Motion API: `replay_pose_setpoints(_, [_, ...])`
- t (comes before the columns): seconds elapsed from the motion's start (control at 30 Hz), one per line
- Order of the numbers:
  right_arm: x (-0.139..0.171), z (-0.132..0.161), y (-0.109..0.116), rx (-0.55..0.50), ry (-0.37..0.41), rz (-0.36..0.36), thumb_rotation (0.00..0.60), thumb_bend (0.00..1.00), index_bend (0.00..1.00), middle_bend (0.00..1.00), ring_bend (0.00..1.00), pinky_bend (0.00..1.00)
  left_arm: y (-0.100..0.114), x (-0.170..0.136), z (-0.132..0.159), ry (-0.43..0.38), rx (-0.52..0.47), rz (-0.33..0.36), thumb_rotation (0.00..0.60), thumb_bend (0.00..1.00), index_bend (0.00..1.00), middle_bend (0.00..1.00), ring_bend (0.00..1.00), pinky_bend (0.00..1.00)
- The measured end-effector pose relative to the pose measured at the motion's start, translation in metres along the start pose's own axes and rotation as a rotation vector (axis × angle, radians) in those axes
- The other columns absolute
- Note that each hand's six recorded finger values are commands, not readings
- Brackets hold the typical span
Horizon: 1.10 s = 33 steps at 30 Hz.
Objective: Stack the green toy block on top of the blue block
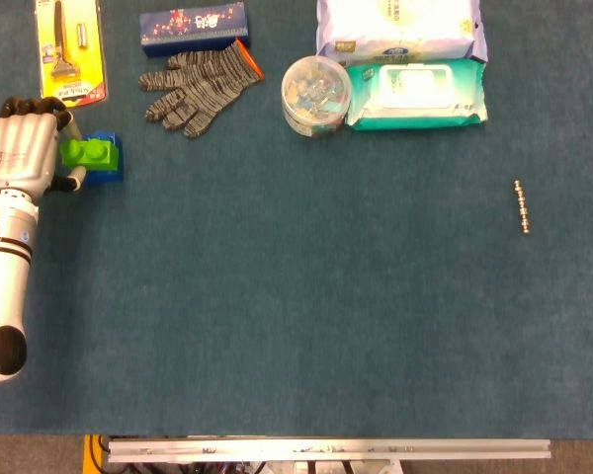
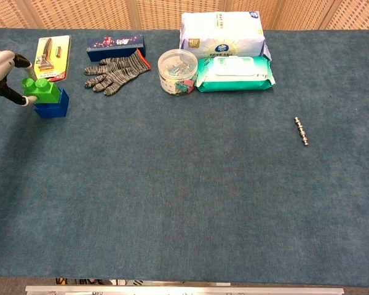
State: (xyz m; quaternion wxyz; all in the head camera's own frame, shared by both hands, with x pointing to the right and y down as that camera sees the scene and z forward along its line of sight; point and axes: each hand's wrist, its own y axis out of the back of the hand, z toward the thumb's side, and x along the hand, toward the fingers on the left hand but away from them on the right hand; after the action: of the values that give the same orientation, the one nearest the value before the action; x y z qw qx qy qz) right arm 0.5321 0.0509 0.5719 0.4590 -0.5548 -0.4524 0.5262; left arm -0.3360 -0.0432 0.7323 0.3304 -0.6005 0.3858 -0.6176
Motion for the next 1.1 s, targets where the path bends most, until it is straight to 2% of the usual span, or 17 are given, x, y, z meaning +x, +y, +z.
replay_pose_setpoints(0.8, [0.001,0.0,0.0,0.004,-0.002,0.001,0.6,0.21,0.5,0.52,0.42,0.47,-0.01,0.0,-0.01,0.03,-0.022,-0.021,0.6,0.29,0.53,0.22,0.18,0.11])
replay_pose_setpoints(1.1, [0.001,-0.001,0.0,0.003,-0.005,0.001,0.6,0.21,0.5,0.52,0.42,0.47,-0.011,0.002,-0.005,0.023,0.01,-0.014,0.6,0.29,0.53,0.22,0.18,0.11])
